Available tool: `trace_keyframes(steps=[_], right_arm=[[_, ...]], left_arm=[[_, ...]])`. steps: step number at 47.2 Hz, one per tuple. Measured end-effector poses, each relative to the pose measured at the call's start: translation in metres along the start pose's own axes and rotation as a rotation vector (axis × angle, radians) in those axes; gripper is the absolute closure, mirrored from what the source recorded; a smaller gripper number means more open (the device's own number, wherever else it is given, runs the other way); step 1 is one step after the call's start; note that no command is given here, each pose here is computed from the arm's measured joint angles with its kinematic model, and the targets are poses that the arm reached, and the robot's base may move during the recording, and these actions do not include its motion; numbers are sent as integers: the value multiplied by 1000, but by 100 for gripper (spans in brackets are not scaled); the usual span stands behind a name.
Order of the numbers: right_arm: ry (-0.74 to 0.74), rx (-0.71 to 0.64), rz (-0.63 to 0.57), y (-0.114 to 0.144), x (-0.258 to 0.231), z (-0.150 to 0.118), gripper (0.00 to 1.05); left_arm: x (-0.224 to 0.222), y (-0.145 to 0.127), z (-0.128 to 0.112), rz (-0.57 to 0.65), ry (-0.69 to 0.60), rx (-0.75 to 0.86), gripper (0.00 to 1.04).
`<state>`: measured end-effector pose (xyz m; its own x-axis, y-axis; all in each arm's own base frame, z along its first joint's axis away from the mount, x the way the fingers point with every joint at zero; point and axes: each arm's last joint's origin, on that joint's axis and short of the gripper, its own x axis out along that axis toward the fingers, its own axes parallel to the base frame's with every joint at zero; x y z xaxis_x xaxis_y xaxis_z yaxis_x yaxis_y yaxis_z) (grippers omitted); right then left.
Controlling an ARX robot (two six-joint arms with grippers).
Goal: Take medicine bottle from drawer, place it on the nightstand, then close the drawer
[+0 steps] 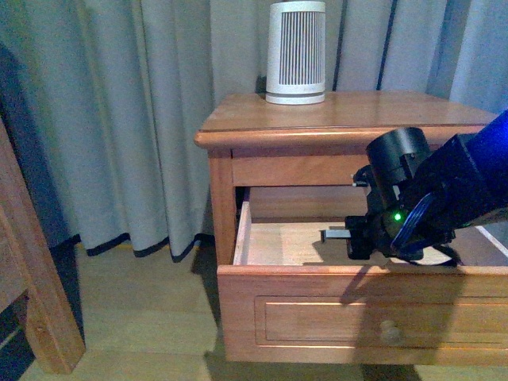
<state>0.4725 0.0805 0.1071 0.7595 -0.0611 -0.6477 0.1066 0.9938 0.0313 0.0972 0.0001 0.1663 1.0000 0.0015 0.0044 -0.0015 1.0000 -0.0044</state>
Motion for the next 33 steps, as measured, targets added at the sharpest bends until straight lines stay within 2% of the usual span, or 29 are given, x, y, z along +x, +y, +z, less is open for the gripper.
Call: trace_keyframes(steps=[9, 19, 33], right_arm=[[-11, 85, 29, 1, -72, 29, 74], [-63, 111, 33, -4, -126, 57, 74], [-294, 103, -42, -29, -165, 141, 74]], left_arm=[[0, 0, 0, 0, 0, 0, 7], [0, 0, 0, 0, 0, 0, 7], [0, 0, 0, 0, 0, 0, 7]])
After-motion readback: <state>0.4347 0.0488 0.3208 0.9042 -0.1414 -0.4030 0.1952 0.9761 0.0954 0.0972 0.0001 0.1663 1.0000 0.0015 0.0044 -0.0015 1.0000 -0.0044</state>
